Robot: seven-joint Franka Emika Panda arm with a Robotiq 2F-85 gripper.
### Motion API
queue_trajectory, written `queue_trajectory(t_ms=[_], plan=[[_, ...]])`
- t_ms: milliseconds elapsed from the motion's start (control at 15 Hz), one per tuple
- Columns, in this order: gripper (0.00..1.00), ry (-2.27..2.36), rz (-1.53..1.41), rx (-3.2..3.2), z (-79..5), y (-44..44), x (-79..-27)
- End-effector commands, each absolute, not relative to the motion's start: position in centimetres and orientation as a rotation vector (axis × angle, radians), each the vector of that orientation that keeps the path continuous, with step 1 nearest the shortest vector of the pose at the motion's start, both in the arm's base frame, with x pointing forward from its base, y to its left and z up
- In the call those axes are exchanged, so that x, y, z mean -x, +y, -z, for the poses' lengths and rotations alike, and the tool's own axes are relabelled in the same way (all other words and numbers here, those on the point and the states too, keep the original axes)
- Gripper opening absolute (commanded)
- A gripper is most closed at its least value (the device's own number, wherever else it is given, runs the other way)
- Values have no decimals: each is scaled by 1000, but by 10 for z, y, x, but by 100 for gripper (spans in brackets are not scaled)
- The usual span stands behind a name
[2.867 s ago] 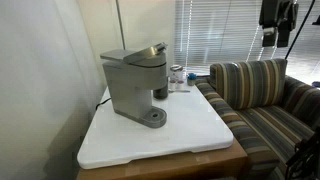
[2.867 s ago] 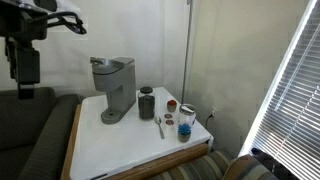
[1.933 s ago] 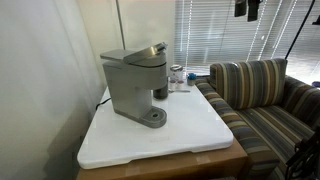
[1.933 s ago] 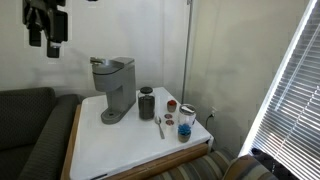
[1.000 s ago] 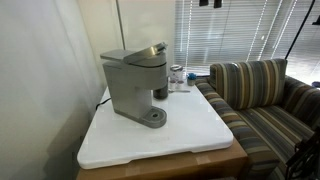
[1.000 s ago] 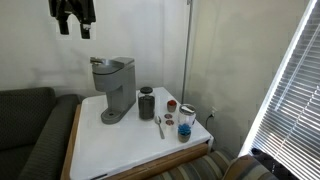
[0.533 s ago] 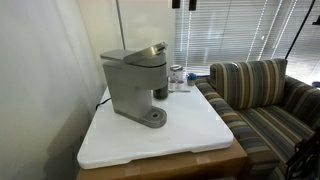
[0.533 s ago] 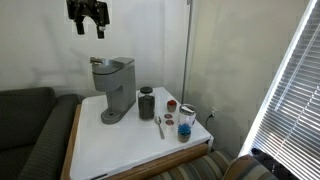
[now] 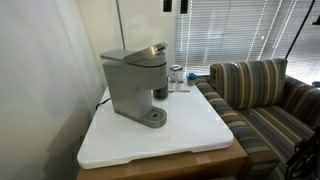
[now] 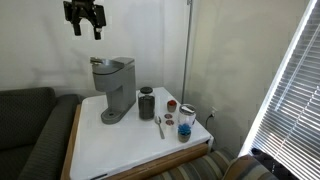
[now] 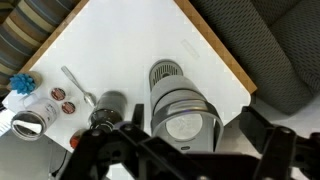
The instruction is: Close the coffee maker
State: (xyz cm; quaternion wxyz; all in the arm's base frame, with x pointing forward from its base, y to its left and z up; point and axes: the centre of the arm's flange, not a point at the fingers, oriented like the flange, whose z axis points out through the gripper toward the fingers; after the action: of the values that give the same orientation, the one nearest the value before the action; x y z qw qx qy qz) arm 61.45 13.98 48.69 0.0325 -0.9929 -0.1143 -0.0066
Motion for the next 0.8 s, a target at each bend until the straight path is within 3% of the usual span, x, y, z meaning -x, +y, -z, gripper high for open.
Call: queue_trajectory(t_ms=[0,600,733], plan=[[66,-401,8,3056,-477,150,-633],[4,-417,-30,3048,-458,158,-648],[0,-417,-49,3047,-454,159,-651]])
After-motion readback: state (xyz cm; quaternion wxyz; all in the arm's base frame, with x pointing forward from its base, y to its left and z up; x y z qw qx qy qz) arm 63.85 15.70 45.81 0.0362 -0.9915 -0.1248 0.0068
